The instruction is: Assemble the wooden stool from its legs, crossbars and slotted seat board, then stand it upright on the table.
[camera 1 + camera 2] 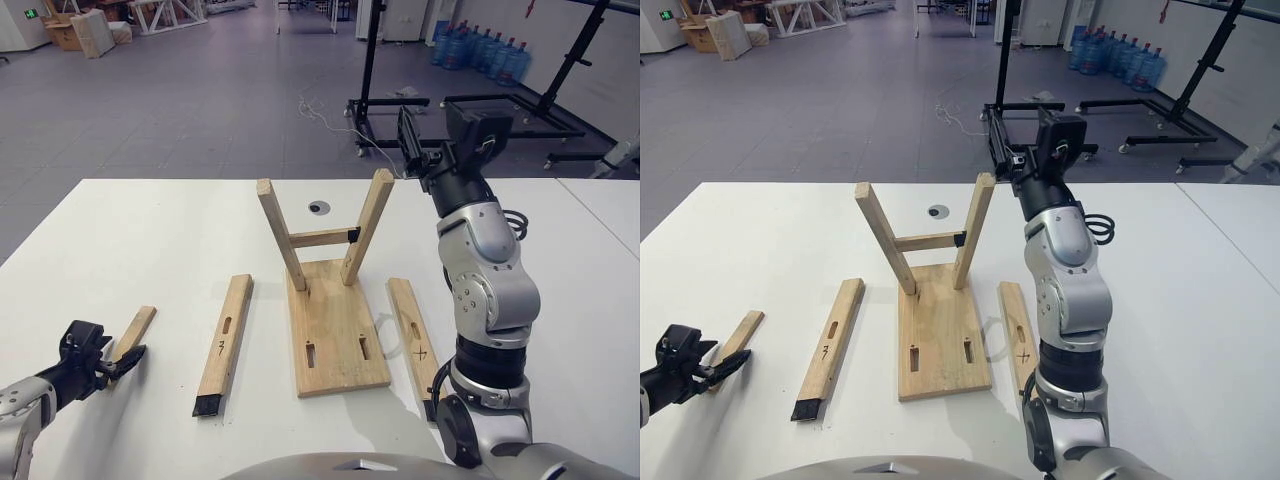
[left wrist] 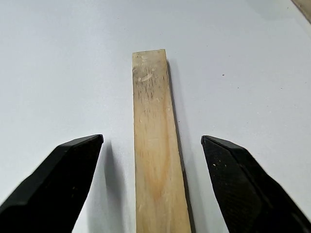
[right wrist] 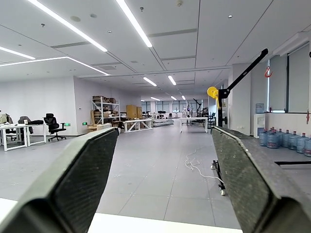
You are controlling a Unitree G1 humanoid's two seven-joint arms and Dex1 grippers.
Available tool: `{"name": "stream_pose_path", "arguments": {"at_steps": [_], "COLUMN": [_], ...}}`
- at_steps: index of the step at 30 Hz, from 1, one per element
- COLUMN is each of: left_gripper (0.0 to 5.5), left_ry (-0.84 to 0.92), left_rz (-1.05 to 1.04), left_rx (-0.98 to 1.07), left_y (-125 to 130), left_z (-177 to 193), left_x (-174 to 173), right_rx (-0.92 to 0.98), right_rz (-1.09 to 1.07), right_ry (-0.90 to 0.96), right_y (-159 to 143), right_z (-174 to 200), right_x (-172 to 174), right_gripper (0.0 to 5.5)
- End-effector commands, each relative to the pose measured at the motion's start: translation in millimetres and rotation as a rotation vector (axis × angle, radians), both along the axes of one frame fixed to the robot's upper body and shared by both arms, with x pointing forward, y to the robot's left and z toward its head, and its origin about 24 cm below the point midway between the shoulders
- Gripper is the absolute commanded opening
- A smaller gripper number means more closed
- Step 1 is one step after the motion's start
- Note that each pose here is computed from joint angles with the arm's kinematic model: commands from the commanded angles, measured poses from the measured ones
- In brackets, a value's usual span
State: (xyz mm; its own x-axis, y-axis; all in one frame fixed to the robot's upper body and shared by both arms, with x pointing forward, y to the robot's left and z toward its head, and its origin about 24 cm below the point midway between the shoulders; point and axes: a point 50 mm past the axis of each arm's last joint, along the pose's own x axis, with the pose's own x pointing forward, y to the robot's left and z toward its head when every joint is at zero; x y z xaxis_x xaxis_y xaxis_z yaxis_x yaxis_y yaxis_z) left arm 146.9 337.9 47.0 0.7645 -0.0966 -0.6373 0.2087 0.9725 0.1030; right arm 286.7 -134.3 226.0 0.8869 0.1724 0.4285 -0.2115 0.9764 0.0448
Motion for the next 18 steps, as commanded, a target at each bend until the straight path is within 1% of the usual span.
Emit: {"name": "stream_pose_path", "arguments": {"at_steps": [1,4,6,10,11,14,16,18], "left_gripper": [3.19,2.74,2.54,1.93,1.87,1.38,1.29,1.29], "left_ry": [0.082,0.128,0.121,0.110,0.102,0.091,0.080,0.027], "left_rz": [0.005,0.019,0.015,-0.001,-0.003,-0.013,-0.020,-0.035], "left_rx": [-0.013,0.023,0.033,0.029,0.027,0.020,0.019,0.009], "left_y": [-3,-2,-5,-11,-12,-15,-15,-17], "left_z": [-17,-26,-26,-30,-31,-33,-33,-30], "left_x": [-12,-17,-12,-8,-6,-3,-1,5], "right_rx": [-0.002,-0.005,-0.011,-0.018,-0.018,-0.016,-0.012,-0.008], "right_rz": [0.000,-0.005,-0.006,-0.003,-0.004,-0.007,-0.006,0.002], "right_ry": [0.031,0.029,0.030,0.025,0.023,0.019,0.015,0.008], "right_y": [0,-1,-1,0,0,0,1,4], "right_z": [-5,-4,-4,-2,-2,-1,-1,0], "right_x": [1,2,3,5,5,6,7,7], "right_gripper": [3.52,3.52,3.52,3.52,3.52,3.52,3.52,3.52]}}
